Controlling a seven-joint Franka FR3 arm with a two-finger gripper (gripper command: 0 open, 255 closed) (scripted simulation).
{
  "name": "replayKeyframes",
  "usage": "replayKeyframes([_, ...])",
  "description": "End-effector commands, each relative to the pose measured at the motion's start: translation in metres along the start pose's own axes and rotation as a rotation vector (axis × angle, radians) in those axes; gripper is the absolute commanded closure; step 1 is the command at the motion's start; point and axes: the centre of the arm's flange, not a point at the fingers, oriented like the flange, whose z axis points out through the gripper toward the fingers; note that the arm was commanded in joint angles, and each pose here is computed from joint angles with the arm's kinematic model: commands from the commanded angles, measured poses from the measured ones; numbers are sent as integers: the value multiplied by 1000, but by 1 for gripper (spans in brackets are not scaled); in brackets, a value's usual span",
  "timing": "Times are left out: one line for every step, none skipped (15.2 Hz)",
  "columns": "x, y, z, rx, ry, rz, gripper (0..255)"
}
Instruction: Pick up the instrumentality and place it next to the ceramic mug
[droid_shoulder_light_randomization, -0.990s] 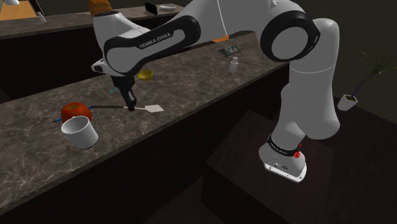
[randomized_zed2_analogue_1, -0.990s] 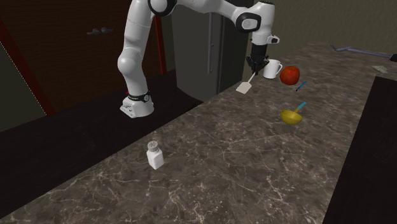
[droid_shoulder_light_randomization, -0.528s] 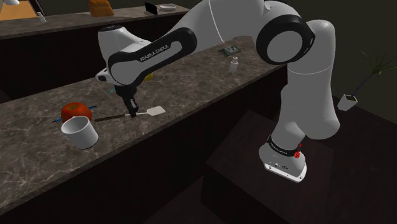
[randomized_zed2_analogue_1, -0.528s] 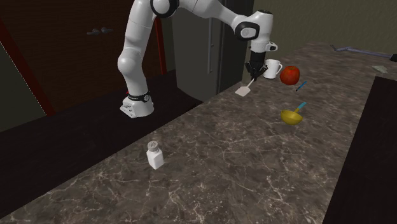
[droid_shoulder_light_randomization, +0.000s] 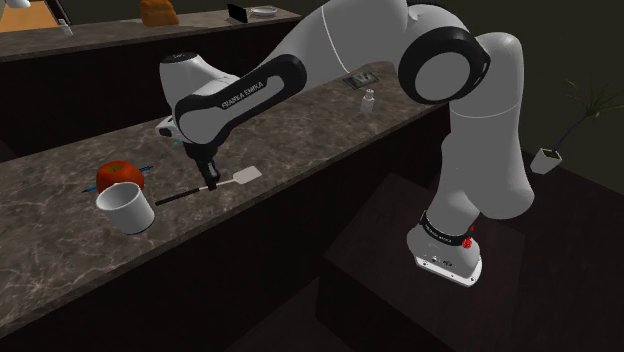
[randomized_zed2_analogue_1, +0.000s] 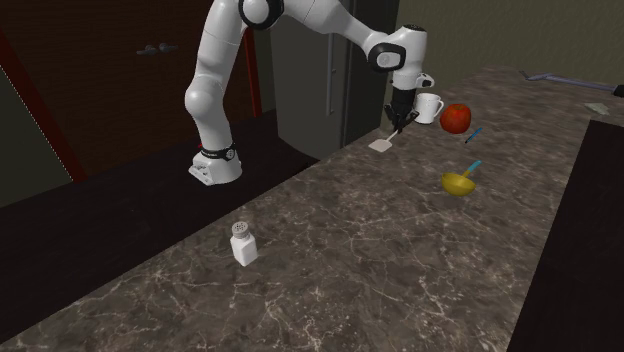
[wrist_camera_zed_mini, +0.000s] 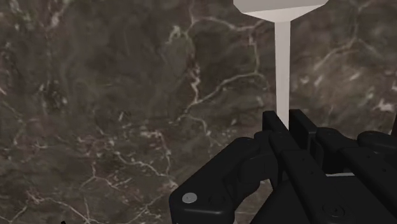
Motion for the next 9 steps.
replayKeyframes([0, 0, 0, 0, 0, 0, 255])
replayKeyframes([0, 0, 0, 0, 0, 0, 255])
replayKeyframes([0, 0, 0, 0, 0, 0, 255])
replayKeyframes([0, 0, 0, 0, 0, 0, 255])
replayKeyframes([0, 0, 0, 0, 0, 0, 0])
replayKeyframes([0, 0, 0, 0, 0, 0, 0])
replayKeyframes([0, 0, 0, 0, 0, 0, 0])
replayKeyframes([0, 0, 0, 0, 0, 0, 0])
replayKeyframes([0, 0, 0, 0, 0, 0, 0])
